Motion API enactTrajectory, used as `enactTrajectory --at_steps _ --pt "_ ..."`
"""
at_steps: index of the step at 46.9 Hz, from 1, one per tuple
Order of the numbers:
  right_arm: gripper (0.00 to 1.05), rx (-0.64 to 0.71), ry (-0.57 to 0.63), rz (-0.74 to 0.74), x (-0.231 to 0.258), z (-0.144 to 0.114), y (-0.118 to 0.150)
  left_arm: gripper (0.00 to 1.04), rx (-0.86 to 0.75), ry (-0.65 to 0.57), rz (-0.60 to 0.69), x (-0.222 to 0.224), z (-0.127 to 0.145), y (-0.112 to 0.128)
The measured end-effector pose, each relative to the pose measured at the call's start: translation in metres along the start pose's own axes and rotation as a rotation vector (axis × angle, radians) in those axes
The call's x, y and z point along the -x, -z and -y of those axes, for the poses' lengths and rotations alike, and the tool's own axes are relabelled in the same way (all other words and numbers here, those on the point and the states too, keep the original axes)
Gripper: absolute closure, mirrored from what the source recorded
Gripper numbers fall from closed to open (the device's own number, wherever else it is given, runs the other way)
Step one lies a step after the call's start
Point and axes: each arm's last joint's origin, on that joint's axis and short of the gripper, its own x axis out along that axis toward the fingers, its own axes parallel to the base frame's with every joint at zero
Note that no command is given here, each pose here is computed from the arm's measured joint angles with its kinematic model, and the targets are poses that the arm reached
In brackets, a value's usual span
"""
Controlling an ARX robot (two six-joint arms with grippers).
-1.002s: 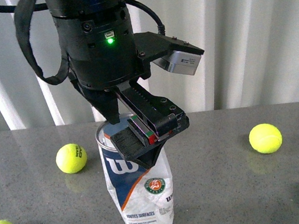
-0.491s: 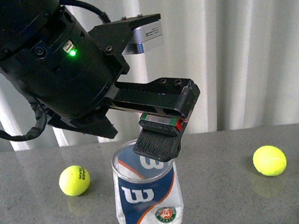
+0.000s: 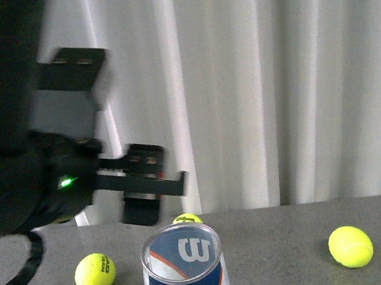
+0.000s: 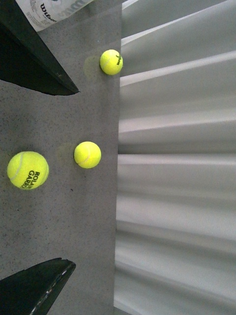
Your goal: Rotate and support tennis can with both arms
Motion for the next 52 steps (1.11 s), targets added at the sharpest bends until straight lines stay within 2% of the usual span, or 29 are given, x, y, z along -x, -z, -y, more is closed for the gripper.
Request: enactTrajectory --at_steps 3,7,11,17,41,52 --pt "0.07 0.0 0.002 0.0 0.0 0.0 0.0 0.46 0.089 -0.041 0.171 0.014 -0.018 0.009" --pt "0.07 0.0 0.001 0.0 0.0 0.0 0.0 0.59 0.143 -0.063 0.282 0.031 -0.037 0.018" --pt "0.07 0.0 -0.002 0.0 0.0 0.0 0.0 0.73 0.159 -0.075 0.306 0.046 -0.052 0.034" --pt "0.07 0.0 -0.001 0.0 0.0 0.0 0.0 1.02 0.152 -0.051 0.27 0.064 -0.067 0.067" --pt "0.07 0.0 -0.002 0.0 0.0 0.0 0.0 1.01 0.158 -0.064 0.277 0.111 -0.095 0.112" --pt "0.07 0.0 -0.002 0.0 0.0 0.0 0.0 1.01 0.157 -0.052 0.277 0.123 -0.105 0.123"
